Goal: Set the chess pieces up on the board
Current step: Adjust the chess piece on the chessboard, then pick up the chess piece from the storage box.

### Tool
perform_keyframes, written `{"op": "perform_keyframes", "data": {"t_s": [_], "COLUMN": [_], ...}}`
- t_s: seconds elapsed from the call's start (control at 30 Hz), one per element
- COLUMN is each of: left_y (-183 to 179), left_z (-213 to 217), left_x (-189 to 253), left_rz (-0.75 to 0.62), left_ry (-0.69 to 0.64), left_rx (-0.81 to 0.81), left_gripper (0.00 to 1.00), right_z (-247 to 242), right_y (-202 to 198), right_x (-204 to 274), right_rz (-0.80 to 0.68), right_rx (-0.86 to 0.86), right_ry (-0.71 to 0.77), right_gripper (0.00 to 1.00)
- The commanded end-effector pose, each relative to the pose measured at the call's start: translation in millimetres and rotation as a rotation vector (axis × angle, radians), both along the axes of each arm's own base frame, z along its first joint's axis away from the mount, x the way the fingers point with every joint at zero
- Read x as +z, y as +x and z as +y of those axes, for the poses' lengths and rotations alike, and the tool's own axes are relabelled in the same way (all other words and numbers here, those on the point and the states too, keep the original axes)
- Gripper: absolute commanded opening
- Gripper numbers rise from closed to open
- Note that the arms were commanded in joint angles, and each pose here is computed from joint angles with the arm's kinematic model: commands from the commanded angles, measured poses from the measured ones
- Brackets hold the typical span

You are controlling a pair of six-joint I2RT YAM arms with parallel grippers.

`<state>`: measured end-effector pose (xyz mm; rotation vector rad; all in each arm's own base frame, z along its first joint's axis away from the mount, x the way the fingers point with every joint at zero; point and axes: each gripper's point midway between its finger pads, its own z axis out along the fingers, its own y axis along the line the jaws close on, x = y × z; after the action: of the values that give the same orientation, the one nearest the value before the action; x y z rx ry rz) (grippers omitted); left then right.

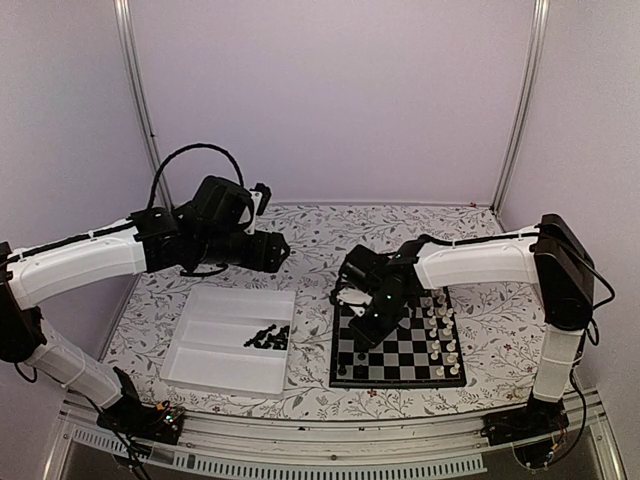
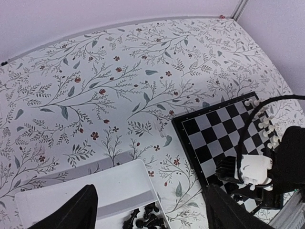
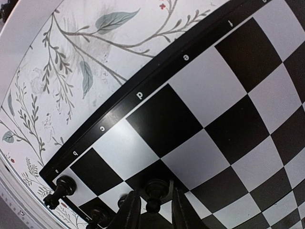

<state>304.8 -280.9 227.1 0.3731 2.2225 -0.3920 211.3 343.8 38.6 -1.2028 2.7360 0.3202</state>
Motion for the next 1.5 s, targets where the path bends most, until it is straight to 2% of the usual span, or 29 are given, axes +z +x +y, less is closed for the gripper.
{"op": "perform_keyframes", "data": {"t_s": [0.0, 0.13, 0.27, 0.43, 0.53, 0.73, 1.0, 1.2, 1.47], "left_y": [-11, -43, -72, -80, -74, -54, -60, -62, -60], "left_z": [24, 47, 69, 71, 72, 65, 47, 48, 51], "left_x": [-27, -71, -112, -141, -156, -164, -180, -189, -204], "left_rz": [0.099, 0.247, 0.370, 0.448, 0.477, 0.470, 0.537, 0.555, 0.572], "left_ry": [0.073, 0.162, 0.209, 0.204, 0.253, 0.269, 0.261, 0.294, 0.335], "left_rx": [0.041, 0.021, -0.005, -0.068, -0.079, -0.114, -0.251, -0.275, -0.282], "left_gripper": [0.77, 0.67, 0.56, 0.48, 0.44, 0.41, 0.39, 0.38, 0.29], "right_z": [6, 20, 27, 30, 31, 29, 22, 18, 17], "right_y": [6, 14, 18, 19, 19, 19, 15, 12, 12], "right_x": [35, 69, 94, 112, 112, 107, 103, 98, 99], "right_rz": [-0.036, -0.082, -0.110, -0.130, -0.132, -0.130, -0.127, -0.117, -0.121], "right_rx": [-0.011, -0.001, -0.002, -0.013, -0.008, -0.004, -0.022, -0.040, -0.043], "right_ry": [0.057, 0.127, 0.181, 0.231, 0.234, 0.224, 0.219, 0.217, 0.220], "right_gripper": [0.27, 0.34, 0.36, 0.37, 0.37, 0.37, 0.37, 0.37, 0.37]}}
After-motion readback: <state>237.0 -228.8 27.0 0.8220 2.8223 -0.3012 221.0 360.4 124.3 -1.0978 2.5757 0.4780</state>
